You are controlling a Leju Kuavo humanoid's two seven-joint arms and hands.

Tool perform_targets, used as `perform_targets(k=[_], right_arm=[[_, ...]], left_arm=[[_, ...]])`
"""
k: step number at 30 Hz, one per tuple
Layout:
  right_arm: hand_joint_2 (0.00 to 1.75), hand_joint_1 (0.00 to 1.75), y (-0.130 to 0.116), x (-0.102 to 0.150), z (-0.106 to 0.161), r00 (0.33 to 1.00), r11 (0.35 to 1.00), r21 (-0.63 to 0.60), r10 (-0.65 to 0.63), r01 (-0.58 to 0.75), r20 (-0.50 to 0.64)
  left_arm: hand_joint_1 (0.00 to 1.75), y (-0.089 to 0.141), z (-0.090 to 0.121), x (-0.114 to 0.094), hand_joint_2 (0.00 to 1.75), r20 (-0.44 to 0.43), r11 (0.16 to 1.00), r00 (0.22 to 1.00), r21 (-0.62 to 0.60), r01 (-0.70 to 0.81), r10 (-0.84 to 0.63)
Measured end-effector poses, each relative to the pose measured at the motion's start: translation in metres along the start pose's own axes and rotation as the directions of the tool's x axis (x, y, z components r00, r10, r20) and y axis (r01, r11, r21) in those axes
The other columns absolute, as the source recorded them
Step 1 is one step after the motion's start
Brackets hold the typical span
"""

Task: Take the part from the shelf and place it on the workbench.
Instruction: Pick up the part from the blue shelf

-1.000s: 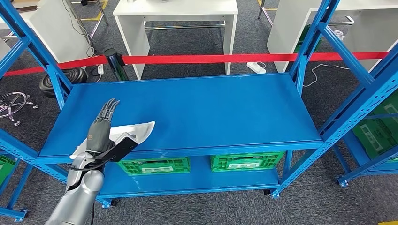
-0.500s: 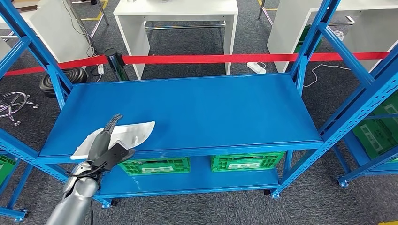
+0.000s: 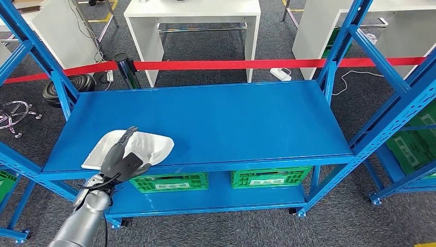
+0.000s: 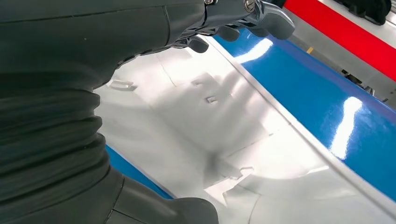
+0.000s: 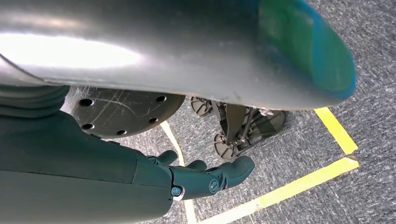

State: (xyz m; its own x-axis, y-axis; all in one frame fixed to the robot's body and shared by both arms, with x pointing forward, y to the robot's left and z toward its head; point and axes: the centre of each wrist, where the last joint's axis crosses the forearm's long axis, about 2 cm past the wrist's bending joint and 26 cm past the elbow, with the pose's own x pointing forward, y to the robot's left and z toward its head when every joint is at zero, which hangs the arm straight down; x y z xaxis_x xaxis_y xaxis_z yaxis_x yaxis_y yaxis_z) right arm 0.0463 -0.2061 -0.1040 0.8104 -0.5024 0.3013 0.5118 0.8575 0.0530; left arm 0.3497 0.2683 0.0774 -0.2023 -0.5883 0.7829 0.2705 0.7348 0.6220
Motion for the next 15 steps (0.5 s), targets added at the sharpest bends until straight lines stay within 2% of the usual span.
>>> perform_targets(k=[4,11,15], right_arm=[[0.0,0.0,0.0001,0.0001,0.0,1.0,1.0,0.0,0.0,0.0,0.009],[0.0,0.0,-0.0002,0.0002,-0.0001,1.0,1.0,-0.004,-0.011,0.011,0.007],[0.0,0.0,-0.0002,0.0001,-0.0001,1.0,1.0,-0.002,-0.014,0.014,0.005]], left_arm=[[0.0,0.0011,-0.0022,-0.0016,1.75,-0.019,0.998,0.998,0.013,0.054,-0.054],[0.0,0.0007,-0.0071,-0.0044,1.75,-0.111,0.942,0.942,0.078,0.327,-0.318],[0.0,-0.0015,-0.0065,-0.007,1.75,-0.126,0.932,0.93,0.07,0.356,-0.346]])
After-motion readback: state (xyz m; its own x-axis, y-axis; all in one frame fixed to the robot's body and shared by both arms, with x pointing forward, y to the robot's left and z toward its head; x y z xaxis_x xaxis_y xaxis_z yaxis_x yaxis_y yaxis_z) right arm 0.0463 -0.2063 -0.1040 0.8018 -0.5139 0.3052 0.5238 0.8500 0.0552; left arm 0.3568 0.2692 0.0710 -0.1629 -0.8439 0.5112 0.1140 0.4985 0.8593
